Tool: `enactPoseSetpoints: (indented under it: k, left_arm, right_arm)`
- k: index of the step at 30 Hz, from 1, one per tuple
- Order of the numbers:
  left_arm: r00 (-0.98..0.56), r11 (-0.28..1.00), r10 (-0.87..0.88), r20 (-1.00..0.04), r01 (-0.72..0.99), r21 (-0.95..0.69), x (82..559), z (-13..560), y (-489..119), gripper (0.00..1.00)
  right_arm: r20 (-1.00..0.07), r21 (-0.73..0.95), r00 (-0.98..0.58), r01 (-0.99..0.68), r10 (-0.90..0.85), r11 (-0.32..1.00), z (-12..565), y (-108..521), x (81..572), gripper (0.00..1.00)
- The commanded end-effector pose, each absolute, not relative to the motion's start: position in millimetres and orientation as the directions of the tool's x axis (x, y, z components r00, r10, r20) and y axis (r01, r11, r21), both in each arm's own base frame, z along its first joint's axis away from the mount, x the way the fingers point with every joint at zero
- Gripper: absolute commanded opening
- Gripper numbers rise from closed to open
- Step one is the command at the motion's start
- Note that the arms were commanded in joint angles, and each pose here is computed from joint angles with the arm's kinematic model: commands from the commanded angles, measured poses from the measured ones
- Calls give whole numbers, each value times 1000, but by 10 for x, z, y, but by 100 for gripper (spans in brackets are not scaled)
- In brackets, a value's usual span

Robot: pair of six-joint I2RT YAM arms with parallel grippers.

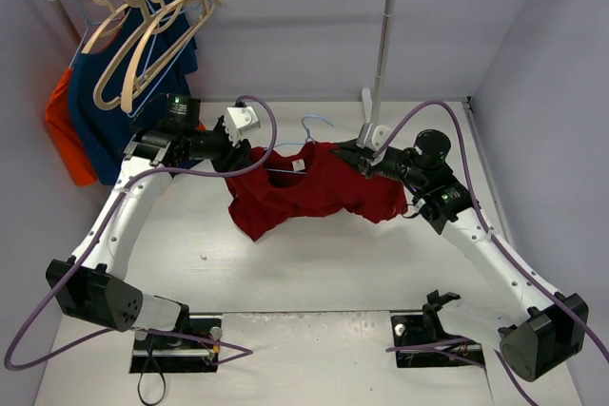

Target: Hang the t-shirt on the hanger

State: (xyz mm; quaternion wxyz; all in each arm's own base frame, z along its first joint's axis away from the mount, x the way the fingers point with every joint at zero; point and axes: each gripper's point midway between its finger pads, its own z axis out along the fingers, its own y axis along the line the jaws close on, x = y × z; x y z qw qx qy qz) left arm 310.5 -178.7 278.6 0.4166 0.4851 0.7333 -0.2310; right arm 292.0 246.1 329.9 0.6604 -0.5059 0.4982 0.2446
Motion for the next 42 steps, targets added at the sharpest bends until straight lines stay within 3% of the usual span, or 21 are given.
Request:
enactPoseSetpoints:
  k: [1, 4, 12, 42]
  left_arm:
    - [-4, 364, 460, -888, 913, 184, 3218, 3129, -1906, 39]
    - [9, 343, 439, -898, 922, 177, 3195, 3144, -1954, 28]
    - [20, 271, 391, -920, 953, 136, 3054, 3189, -2061, 22]
    - [26, 154, 296, -955, 985, 75, 2878, 3383, -2229, 22]
  right_arm:
    - [-851, -513, 515, -770, -104, 379, 3832, 2466, 2862, 0]
    - [-852, -511, 513, -773, -104, 376, 3823, 2470, 2861, 0]
    - [-853, -511, 512, -775, -104, 373, 3819, 2476, 2863, 0]
    - [-855, -507, 510, -783, -95, 361, 3826, 2504, 2871, 0]
